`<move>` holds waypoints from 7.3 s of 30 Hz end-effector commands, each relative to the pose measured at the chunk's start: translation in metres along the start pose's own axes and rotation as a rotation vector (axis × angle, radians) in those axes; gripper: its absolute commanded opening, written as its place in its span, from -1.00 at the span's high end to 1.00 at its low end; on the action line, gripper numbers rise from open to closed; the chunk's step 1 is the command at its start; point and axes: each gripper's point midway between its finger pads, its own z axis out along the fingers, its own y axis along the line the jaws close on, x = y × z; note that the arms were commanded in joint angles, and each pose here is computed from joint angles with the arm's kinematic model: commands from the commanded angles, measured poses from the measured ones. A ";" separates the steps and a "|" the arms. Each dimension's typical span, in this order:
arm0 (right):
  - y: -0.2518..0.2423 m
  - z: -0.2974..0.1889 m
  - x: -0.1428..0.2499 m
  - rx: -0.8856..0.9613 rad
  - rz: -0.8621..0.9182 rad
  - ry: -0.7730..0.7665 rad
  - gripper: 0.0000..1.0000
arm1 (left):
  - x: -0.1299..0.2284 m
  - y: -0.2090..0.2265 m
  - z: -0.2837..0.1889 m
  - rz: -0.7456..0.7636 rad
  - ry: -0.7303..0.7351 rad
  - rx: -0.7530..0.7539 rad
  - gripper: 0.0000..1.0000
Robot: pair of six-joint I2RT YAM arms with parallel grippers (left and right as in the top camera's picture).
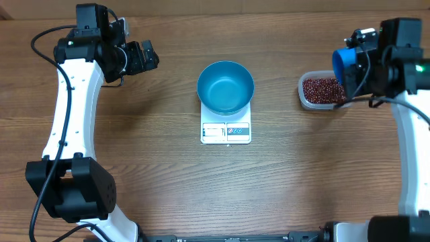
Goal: Scoop item into bowl and weigh 150g on scale
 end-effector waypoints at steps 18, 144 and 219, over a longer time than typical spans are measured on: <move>0.008 0.022 0.003 -0.051 0.008 0.053 0.93 | -0.009 -0.007 -0.017 0.042 -0.049 0.006 -0.99; 0.005 0.089 0.020 -0.053 0.037 0.223 0.93 | 0.237 -0.149 0.149 0.650 0.188 -0.012 0.91; 0.005 0.089 0.022 -0.055 0.037 0.230 0.93 | 0.243 -0.139 0.151 0.673 0.234 -0.149 0.92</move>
